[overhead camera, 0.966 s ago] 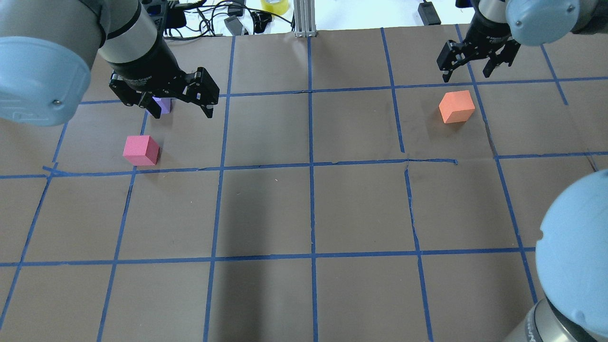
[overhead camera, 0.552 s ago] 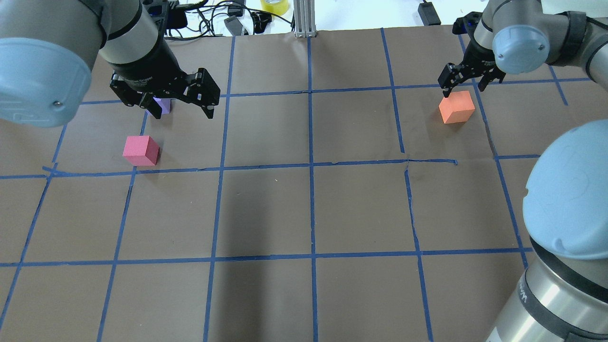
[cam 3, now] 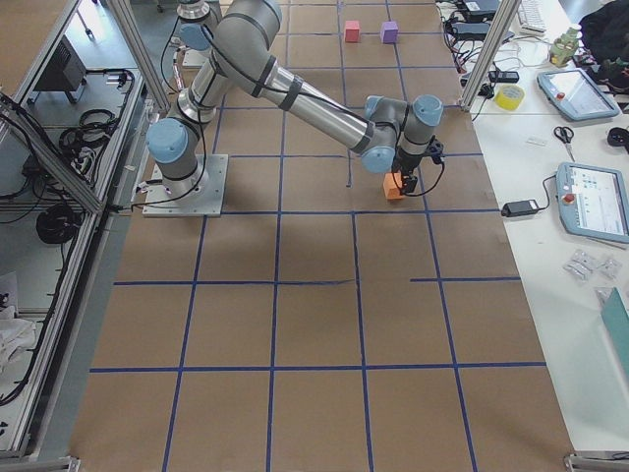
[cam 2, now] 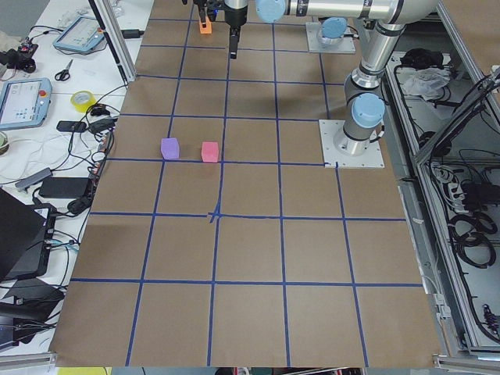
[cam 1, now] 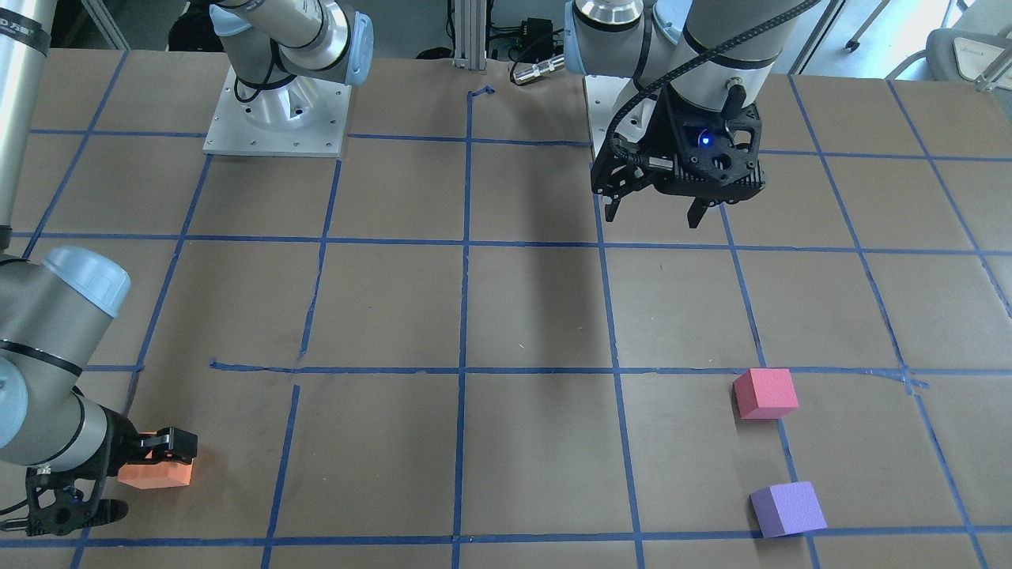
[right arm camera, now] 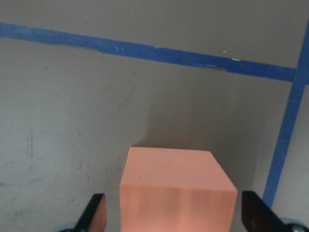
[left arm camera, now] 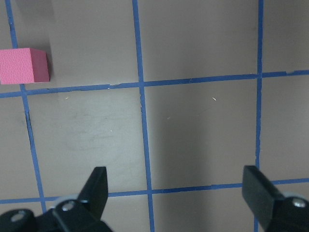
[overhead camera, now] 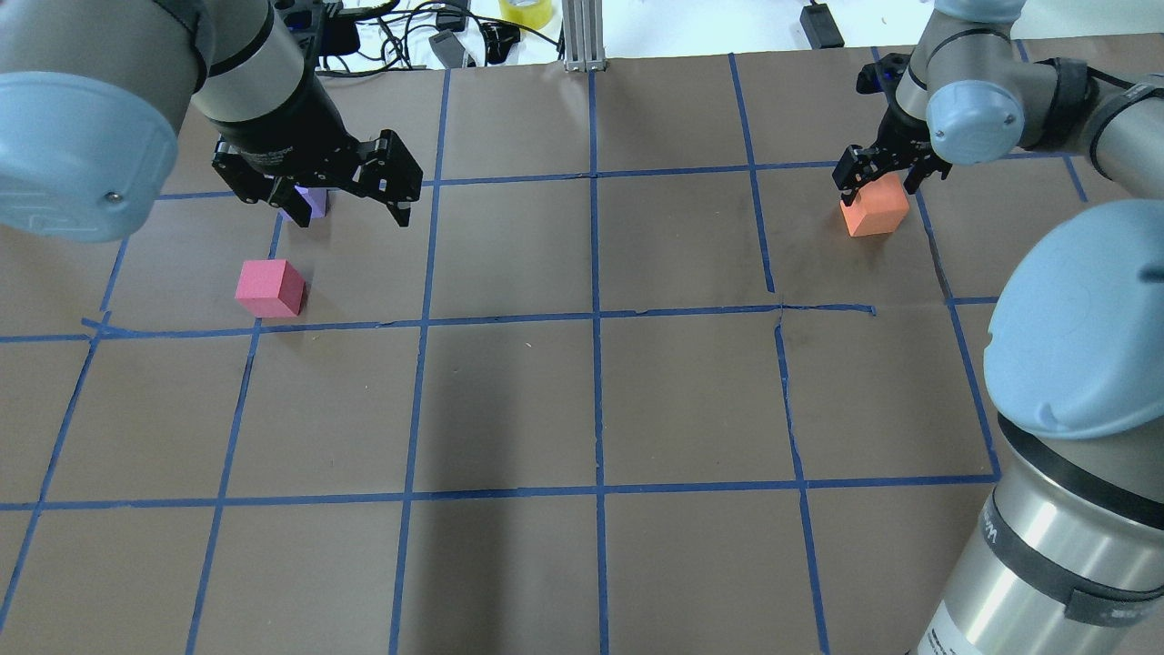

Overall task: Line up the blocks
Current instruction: 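Lower the right gripper onto the orange cube and grasp it, then lift the orange cube with the right gripper and carry it toward the table center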

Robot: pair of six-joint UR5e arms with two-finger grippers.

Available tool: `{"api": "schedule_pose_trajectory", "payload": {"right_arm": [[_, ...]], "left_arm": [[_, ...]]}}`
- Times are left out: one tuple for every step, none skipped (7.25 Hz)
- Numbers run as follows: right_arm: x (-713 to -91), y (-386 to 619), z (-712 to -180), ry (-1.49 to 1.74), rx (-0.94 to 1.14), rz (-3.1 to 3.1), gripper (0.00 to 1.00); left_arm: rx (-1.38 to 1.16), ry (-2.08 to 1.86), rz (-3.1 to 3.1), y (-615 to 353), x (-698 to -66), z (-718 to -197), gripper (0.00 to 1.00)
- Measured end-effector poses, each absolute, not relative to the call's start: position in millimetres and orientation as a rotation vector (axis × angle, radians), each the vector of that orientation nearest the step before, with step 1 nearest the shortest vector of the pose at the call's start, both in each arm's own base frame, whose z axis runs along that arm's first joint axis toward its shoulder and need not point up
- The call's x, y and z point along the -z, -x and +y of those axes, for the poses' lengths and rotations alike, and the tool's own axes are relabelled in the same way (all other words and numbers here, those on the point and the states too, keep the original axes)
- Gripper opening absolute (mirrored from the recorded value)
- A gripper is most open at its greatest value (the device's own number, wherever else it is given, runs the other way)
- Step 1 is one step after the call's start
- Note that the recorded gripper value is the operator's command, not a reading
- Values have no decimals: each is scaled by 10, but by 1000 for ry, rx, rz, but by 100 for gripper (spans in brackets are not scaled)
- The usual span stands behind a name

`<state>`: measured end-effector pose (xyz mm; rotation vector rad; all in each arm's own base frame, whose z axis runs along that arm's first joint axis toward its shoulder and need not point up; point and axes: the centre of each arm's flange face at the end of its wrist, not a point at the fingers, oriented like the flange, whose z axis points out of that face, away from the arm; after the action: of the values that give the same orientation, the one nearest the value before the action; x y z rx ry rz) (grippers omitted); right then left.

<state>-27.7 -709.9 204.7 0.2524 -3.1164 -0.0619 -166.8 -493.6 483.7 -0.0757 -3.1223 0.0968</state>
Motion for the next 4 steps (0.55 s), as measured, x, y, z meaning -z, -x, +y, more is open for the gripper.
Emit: {"api": "schedule_pose_trajectory", "payload": {"right_arm": [[-2012, 281, -7105, -251, 69, -3116, 61], [-2005, 284, -7110, -250, 71, -3115, 59], [-2008, 283, -7112, -249, 72, -3115, 57], [-2017, 277, -7118, -249, 72, -3115, 52]], "left_arm": [[-98, 75, -3122, 1667, -4837, -4939, 100], [-98, 75, -3122, 1666, -4834, -4939, 100], [-97, 74, -3123, 1663, -4830, -4941, 100], [-99, 74, -3123, 1662, -4836, -4937, 100]]}}
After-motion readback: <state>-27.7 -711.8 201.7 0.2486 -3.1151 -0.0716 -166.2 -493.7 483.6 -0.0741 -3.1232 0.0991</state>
